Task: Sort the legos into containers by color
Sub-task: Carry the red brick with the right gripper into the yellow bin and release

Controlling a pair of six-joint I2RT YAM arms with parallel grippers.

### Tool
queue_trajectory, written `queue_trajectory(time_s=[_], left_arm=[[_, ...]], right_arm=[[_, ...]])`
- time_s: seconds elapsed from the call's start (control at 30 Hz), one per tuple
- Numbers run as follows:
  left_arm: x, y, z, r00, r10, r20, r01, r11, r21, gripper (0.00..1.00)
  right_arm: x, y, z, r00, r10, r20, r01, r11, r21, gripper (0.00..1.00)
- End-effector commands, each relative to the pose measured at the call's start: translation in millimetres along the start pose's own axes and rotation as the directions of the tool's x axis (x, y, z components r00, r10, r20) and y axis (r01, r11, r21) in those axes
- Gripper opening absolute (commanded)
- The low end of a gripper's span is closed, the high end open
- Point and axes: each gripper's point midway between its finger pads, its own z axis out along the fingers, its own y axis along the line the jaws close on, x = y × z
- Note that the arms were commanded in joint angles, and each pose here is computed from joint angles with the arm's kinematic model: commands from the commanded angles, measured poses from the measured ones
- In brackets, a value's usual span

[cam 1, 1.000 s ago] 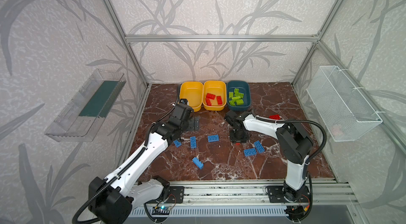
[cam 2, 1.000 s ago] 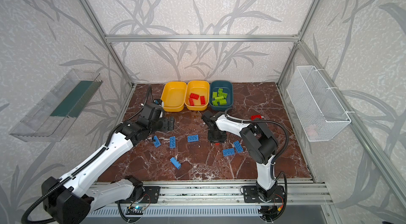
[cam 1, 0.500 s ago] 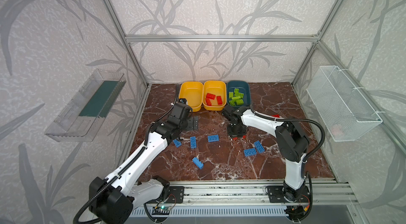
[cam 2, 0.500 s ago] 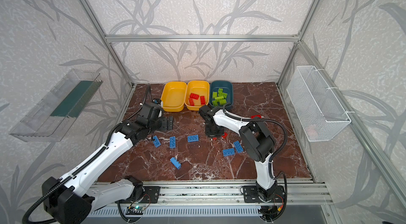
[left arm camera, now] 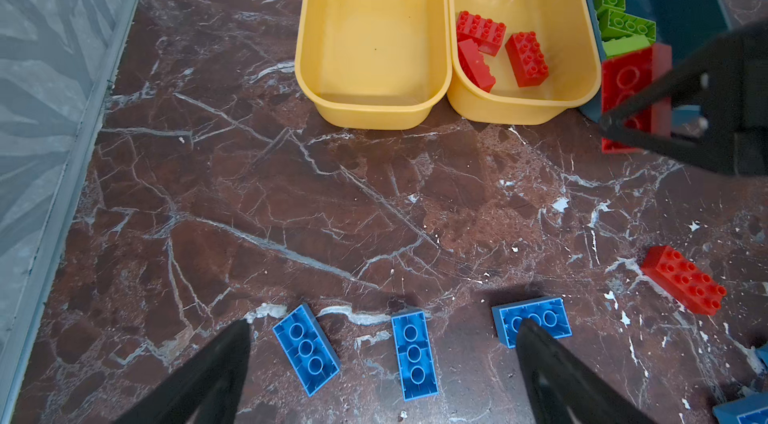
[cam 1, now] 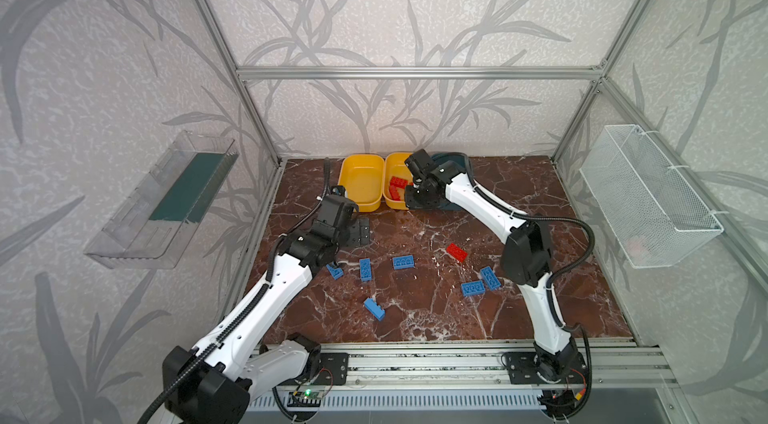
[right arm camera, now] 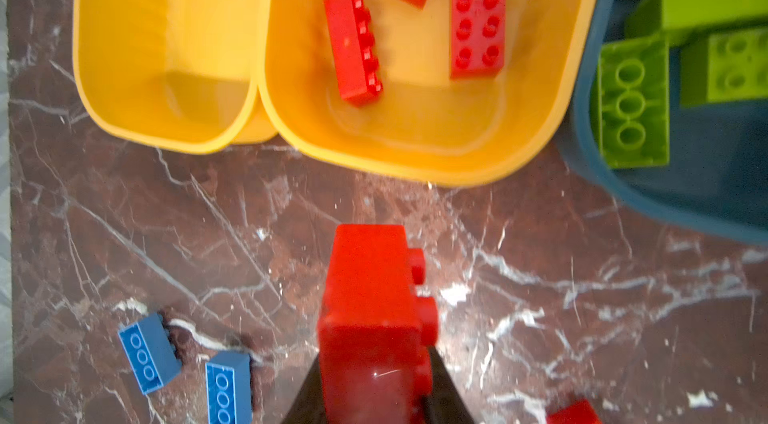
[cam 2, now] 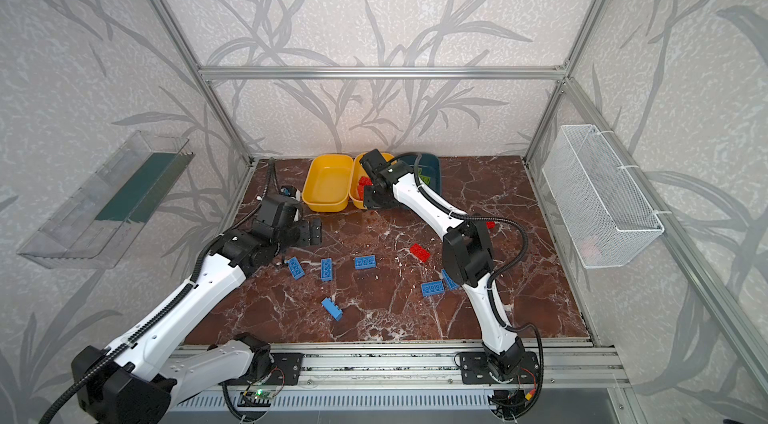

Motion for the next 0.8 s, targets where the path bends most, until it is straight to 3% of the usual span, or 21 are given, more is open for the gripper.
queue_trajectory(time_s=[0.0,0.13,0.33,0.43,0.6,0.77], left_arm=[[-2.3,10.9,-15.6,0.998,-0.051,0.024,0.051,0.998,-0.024,0.99],[0.0,16.2,-25.7,0.997,-0.073,0.034,0.074,0.997,-0.028,0.99],[-4.2,26.1,-41.1,0.993,-0.099,0.065,0.102,0.993,-0.056,0.99],[-3.4,28.0,-45.0,0.992,-0.109,0.066,0.113,0.992,-0.057,0.99],[-6.9,24.1,-47.0,0.99,-0.121,0.074,0.123,0.992,-0.033,0.99],[-14.9,17.0,-43.1,0.988,-0.128,0.085,0.129,0.992,-0.007,0.99]], right_arm=[[-18.6,-4.6,16.1,1.0,-0.01,-0.014,0.01,0.999,-0.042,0.14],[-49.4,7.6,33.1,0.999,-0.006,0.043,0.012,0.989,-0.144,0.15],[-80.4,9.7,57.8,0.989,0.026,0.146,0.004,0.979,-0.203,0.18],[-89.7,7.8,63.1,0.985,0.056,0.162,-0.017,0.972,-0.234,0.32],[-103.0,21.6,48.0,0.978,0.022,0.209,0.041,0.954,-0.295,0.69],[-108.6,27.3,18.1,0.97,-0.025,0.242,0.098,0.951,-0.294,0.72]])
